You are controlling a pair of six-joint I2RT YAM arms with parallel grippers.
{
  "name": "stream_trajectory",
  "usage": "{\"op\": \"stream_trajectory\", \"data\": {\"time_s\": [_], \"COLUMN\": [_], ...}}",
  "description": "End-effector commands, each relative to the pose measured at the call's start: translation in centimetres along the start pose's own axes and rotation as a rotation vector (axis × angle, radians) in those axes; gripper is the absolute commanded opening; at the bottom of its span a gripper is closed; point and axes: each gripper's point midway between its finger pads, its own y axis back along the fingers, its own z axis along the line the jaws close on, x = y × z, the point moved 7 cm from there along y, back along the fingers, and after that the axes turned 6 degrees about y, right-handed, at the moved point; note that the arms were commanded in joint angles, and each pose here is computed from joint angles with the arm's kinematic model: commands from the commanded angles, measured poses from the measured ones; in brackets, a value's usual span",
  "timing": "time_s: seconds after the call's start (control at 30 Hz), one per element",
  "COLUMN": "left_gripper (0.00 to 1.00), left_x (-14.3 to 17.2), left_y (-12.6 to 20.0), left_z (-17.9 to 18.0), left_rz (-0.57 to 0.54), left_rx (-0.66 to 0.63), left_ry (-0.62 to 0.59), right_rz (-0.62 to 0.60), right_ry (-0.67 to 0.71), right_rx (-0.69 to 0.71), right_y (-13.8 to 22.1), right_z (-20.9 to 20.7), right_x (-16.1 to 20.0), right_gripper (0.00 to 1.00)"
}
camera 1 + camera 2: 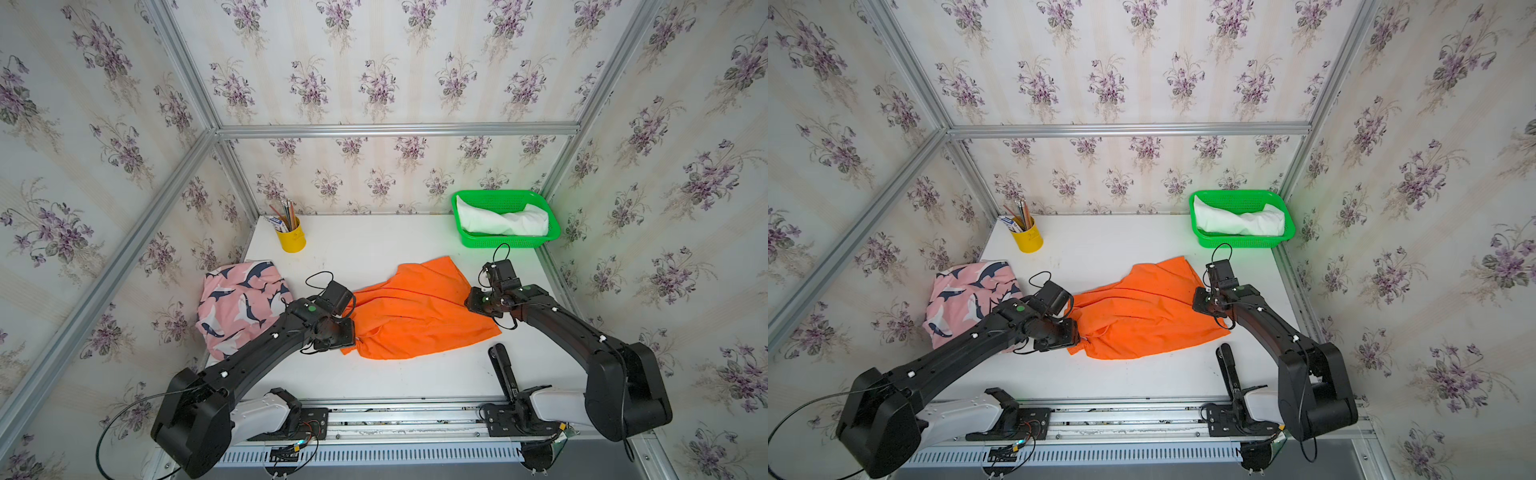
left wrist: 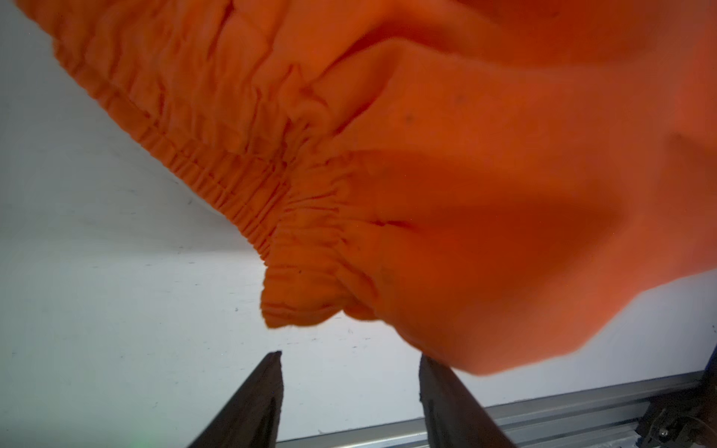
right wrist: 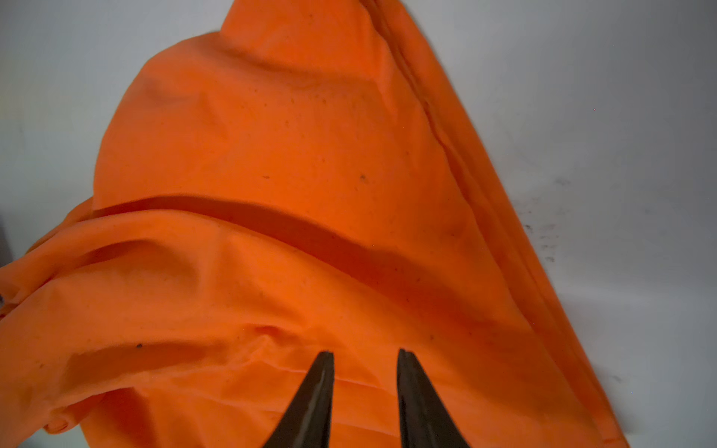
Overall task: Roll up the shorts
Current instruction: Adjust the shorts at the center of the board.
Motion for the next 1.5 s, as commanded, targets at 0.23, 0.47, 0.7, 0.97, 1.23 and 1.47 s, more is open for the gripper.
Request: {"op": "stream_trajectory", "data": {"time_s": [0.23, 0.47, 0.7, 0.97, 1.23, 1.47], "left_gripper": [0.58, 0.58, 0.59, 0.64, 0.36, 0.25], "left_x": [2.6, 2.2, 0.0, 0.2, -1.8, -2.9], "left_y": [-5.6, -5.5, -3.4, -0.5, 0.0, -2.8], "left_z": [1.7, 6.6, 7.3, 5.1, 0.2, 0.7], "left_rz": [0.088, 0.068, 0.015, -0.071, -0.156, -0.152], "left_rx": [-0.101, -0.161, -0.057, -0.036, 0.092, -0.064], "left_ry": [0.053, 0.179, 0.297, 0.255, 0.156, 0.132], "right_rz": [0.057, 0.111, 0.099, 0.058, 0.048, 0.062], "right_ry": [0.0, -0.044, -0.061, -0.064, -0.056, -0.058], "right_rx": [0.004, 0.049, 0.081, 0.055, 0.042, 0.049], "right_y": [-1.8, -3.6, -3.3, -1.6, -1.0, -1.1], "right_z": [-0.6, -1.9, -2.6, -2.0, -1.7, -1.8], "right_x": [0.9, 2.4, 2.2, 1.6, 1.3, 1.7], "right_gripper": [0.32, 0.3, 0.3, 0.3, 0.29, 0.28]}}
